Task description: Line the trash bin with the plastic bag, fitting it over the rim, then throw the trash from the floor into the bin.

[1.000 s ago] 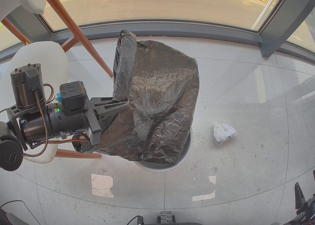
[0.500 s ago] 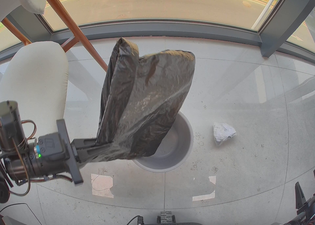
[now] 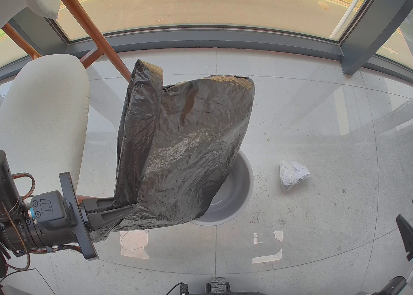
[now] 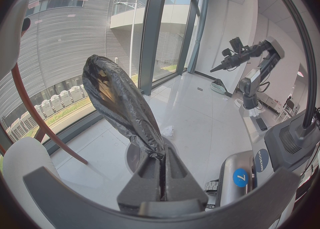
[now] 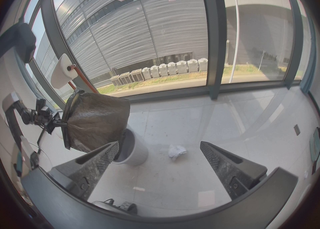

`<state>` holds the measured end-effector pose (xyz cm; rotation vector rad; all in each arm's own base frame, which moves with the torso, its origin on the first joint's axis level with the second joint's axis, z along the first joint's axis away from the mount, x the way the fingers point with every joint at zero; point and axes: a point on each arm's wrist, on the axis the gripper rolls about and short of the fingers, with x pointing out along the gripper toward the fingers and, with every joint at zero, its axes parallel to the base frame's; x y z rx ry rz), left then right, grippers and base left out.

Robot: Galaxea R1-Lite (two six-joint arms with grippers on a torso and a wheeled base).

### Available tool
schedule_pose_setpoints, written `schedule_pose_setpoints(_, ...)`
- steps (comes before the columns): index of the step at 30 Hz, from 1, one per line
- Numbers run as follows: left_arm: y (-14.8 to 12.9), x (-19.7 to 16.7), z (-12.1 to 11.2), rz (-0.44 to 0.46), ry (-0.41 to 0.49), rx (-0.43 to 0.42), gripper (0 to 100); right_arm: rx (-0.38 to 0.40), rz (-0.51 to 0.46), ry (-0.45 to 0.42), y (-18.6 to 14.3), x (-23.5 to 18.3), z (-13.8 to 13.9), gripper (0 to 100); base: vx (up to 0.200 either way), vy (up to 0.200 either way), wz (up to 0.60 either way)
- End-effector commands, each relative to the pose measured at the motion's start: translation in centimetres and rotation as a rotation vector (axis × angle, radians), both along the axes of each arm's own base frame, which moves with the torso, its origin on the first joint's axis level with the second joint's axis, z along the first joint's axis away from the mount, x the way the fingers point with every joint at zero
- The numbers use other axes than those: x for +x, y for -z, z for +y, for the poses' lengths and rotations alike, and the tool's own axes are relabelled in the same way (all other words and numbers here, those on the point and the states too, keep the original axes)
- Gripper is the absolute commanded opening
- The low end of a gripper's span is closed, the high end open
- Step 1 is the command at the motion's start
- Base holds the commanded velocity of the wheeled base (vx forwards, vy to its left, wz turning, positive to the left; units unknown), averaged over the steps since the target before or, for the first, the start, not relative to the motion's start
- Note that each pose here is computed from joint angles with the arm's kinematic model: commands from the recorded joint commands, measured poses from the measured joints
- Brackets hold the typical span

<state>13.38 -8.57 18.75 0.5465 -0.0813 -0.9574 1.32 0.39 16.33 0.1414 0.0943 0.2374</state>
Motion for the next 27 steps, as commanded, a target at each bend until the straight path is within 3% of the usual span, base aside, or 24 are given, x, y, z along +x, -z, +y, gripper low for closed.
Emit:
schedule_pose_setpoints(1,0.1,0.3,-0.3,0.033,0.002,-0.007,0,0.027,0.226,-0.220,-4.8,11.0,4.3,0,0.000,0.000,0.00)
schedule_pose_setpoints(11,-0.2,0.4,-0.4,0.022,0.007,-0.013,0,-0.030,0.201,-0.272,-2.1,19.1,8.1,0,0.000,0.000,0.00)
schedule_pose_setpoints(14,-0.2,0.3,-0.9,0.026,0.031,-0.012,0,-0.042,0.124,-0.290,-1.0,22.2,9.9,0,0.000,0.000,0.00)
schedule_pose_setpoints(21,0.8,0.0,-1.2,0.114,0.056,0.044,0,0.019,-0.052,-0.330,-1.4,28.7,13.8,0,0.000,0.000,0.00)
schedule_pose_setpoints(27,1.0,0.0,-1.4,0.125,0.063,0.053,0,0.124,-0.099,-0.400,-2.6,30.1,17.3,0,0.000,0.000,0.00)
